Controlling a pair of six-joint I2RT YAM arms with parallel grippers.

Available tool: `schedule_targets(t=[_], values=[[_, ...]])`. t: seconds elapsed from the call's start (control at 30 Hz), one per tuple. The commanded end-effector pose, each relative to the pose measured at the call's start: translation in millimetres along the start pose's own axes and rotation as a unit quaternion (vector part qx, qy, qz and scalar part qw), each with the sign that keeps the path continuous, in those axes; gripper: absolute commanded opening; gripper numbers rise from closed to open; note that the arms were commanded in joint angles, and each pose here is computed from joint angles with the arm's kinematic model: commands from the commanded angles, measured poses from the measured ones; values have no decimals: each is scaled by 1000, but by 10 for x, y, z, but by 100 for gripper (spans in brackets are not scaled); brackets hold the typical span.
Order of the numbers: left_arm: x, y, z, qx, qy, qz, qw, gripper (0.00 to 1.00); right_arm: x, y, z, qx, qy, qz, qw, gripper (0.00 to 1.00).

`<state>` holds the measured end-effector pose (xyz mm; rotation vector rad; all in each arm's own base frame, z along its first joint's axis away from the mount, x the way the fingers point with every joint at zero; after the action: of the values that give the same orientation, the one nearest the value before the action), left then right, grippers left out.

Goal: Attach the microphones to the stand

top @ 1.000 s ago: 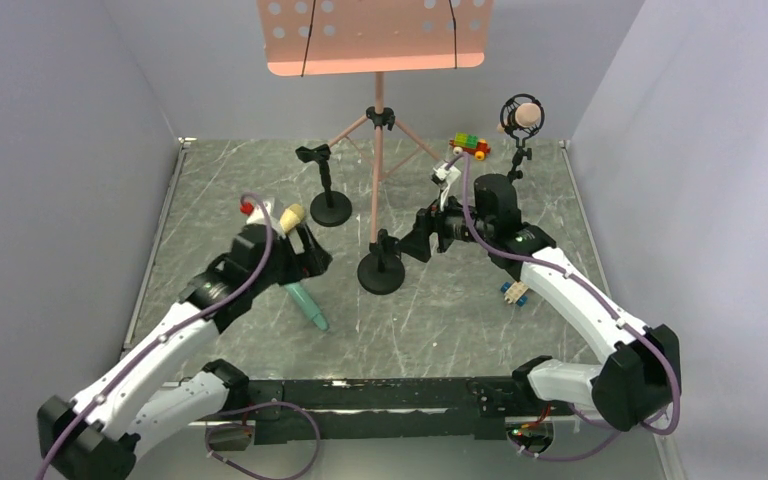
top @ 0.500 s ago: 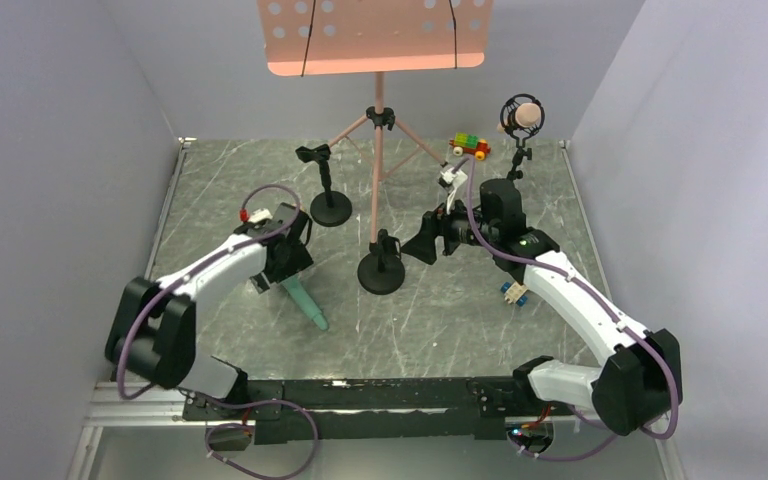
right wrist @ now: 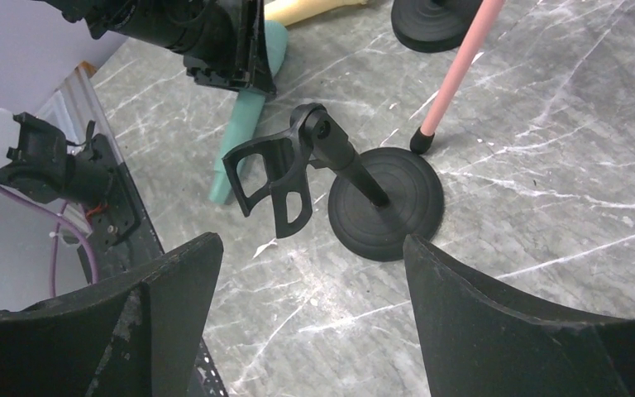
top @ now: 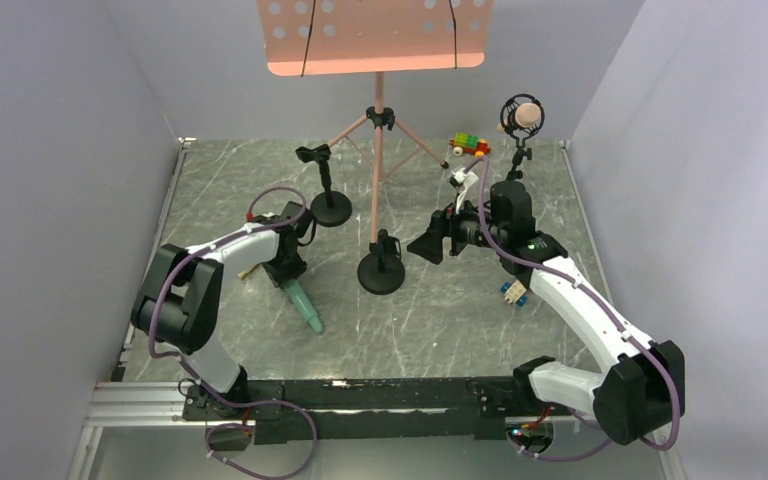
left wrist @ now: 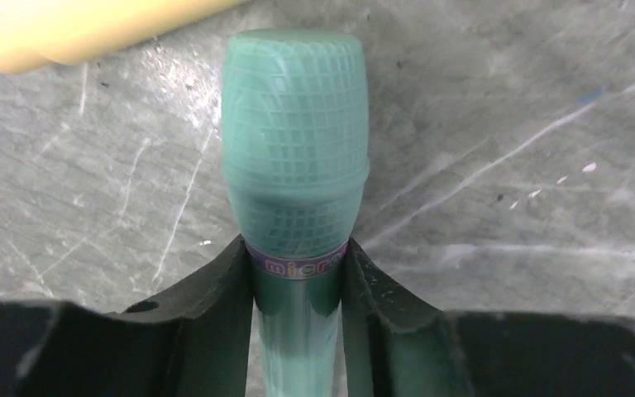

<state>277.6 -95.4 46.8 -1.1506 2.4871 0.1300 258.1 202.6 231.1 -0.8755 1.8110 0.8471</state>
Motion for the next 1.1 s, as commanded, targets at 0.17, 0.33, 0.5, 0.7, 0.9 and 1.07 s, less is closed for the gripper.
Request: schedule_targets(t=[0.17,0.33,0.5,0.7,0.9,1.07], values=[[-178,-147,-210,65,-29,5,997,2,-142,46,-103,-8,-36,-6,999,86],[-137,-427,-976,208,-61,45,975,0,-149,37,-140,-7,-41,-6,999,86],[-276,-722,-2119,355,-157,73,919,0,-130,23,-146,-5,-44,-7,999,86],[-392,-1064,-3068,436,-256,114,855,0,-101,-4,-143,-3,-44,-3,999,86],[-460,-1525,-3330,447,-309,115,831,0,-107,-8,-141,-4,-46,0,999,87],[-447,-1886,-3445,464,-319,112,819,0,-91,-14,-170,0,-48,1,999,87]])
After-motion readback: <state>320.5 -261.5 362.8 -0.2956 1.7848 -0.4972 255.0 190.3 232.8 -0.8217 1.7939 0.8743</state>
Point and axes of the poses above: each gripper's point midway between its finger pads, its own z axis out along the fingers, its own y axis along the line the jaws close on, x = y × z, the point moved 3 cm from there along -z, back along the fingers, and after that the axes turned 13 degrees about -z, right-handed, at the moved point
